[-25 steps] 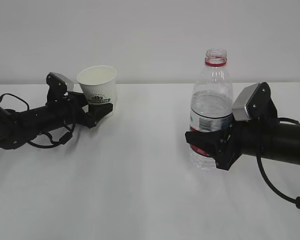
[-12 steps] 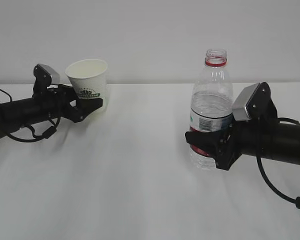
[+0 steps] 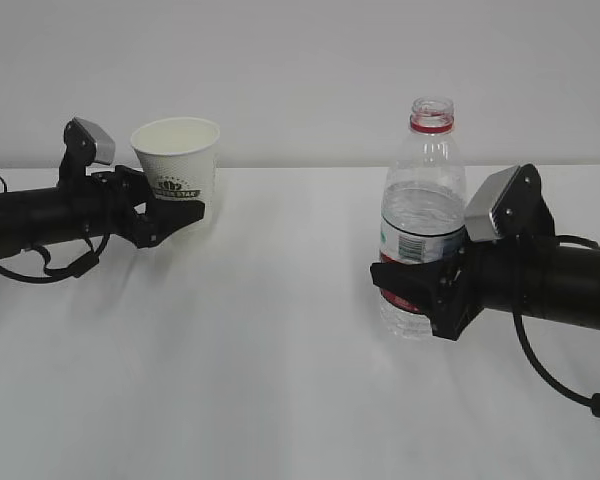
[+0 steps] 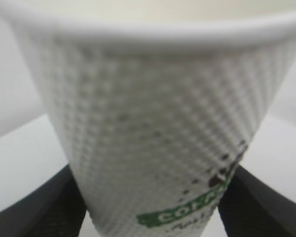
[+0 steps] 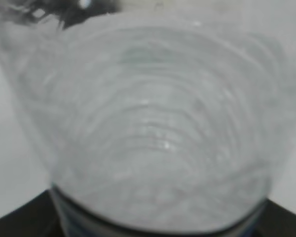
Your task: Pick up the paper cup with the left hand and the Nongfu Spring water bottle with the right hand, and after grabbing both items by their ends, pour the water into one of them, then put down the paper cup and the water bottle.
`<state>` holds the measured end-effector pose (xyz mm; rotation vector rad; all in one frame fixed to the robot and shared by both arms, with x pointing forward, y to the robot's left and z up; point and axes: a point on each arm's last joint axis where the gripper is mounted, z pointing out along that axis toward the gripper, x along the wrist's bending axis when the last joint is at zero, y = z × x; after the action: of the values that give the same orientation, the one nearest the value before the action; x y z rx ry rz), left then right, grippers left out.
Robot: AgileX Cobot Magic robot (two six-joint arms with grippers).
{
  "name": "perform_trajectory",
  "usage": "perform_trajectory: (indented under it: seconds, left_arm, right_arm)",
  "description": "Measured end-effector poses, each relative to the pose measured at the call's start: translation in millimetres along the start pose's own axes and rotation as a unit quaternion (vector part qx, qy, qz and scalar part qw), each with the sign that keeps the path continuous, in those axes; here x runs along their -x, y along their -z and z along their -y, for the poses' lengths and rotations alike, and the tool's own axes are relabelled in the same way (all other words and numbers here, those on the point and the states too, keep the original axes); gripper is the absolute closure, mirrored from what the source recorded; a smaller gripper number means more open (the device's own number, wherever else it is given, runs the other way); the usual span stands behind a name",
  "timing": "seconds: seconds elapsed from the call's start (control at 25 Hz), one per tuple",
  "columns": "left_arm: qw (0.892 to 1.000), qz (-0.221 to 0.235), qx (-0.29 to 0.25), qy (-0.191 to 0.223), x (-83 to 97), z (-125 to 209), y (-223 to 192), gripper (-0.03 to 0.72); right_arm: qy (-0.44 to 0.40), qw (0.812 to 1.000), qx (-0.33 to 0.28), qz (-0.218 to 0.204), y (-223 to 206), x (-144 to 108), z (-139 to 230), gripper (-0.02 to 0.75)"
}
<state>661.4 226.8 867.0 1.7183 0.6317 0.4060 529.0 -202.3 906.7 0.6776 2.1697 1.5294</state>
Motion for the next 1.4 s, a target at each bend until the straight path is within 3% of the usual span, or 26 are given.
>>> perform_trajectory:
  seconds: [0.6,1.4]
  left_arm:
    - [1.0,0.003,-0.02,0.021,46.6,-17.5,40.6,0.124]
    - [0.997,0.045,0.003,0.055,101.0,-23.6,78.6,0.125]
  right_arm:
    - [-0.001,1.0,0.004,0.0,0.0,-0.1,-0.7,0.288]
    - [-0.001,1.0,0.018,-0.005,0.1,-0.9,-3.3,0.288]
